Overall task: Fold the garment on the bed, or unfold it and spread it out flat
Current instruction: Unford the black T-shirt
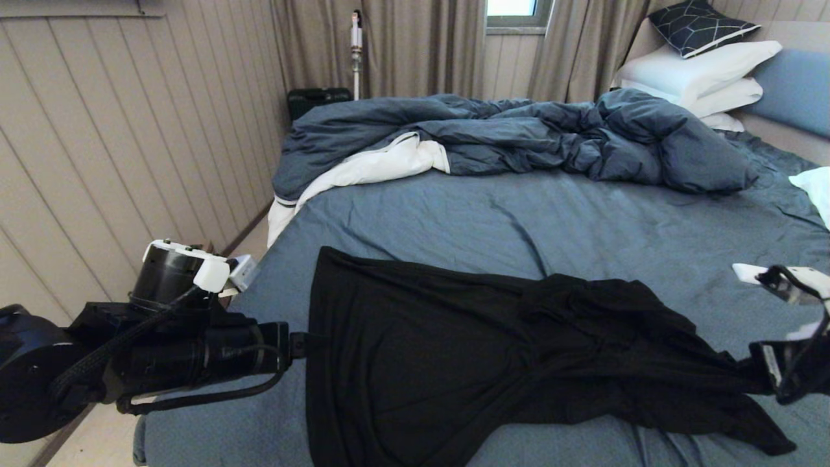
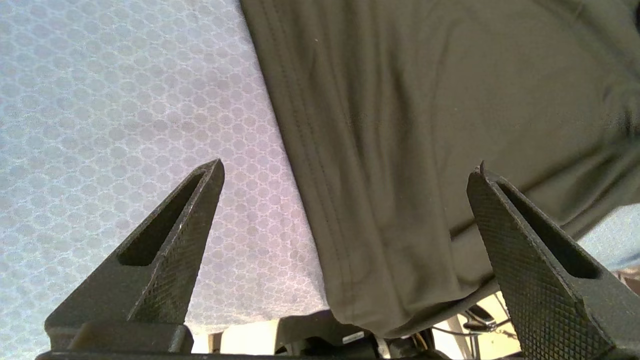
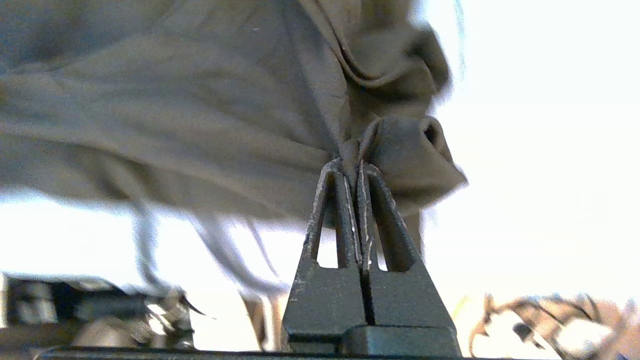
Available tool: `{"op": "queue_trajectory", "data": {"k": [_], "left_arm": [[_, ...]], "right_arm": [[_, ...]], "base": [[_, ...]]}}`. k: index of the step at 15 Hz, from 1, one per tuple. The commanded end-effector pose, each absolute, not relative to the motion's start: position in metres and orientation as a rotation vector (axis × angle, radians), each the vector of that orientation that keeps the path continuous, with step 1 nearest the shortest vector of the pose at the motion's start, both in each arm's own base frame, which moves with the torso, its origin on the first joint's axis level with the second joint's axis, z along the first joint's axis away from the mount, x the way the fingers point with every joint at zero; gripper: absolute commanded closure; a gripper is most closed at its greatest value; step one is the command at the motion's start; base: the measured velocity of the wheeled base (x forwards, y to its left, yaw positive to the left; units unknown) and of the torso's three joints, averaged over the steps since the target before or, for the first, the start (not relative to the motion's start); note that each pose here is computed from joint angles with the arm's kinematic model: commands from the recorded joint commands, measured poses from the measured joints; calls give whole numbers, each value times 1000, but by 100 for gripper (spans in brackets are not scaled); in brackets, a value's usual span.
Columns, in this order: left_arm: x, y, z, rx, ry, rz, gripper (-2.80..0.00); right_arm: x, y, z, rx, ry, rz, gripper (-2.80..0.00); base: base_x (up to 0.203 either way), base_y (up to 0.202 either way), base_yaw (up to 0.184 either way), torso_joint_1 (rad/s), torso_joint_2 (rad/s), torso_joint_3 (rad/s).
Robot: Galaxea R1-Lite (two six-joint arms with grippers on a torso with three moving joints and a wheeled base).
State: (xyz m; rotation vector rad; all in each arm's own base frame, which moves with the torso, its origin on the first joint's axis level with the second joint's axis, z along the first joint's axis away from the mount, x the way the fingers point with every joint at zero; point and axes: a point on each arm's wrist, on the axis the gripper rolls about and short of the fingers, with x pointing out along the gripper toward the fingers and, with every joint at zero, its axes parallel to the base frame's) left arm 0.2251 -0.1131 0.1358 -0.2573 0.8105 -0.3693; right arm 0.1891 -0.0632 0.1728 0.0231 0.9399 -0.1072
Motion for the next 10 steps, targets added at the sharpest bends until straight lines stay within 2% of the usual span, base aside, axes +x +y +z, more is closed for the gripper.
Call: {"op": "queue_trajectory", "data": {"k": [1, 10], "left_arm": [[223, -112, 138, -262, 801, -372, -280], [220, -111, 140, -264, 795, -373, -280]], "right_arm": [[163, -62, 175, 2, 914, -133, 0], [62, -29, 151, -17, 899, -198, 0]], "base": [[0, 0, 0, 0, 0, 0], [0, 0, 0, 0, 0, 0]]}}
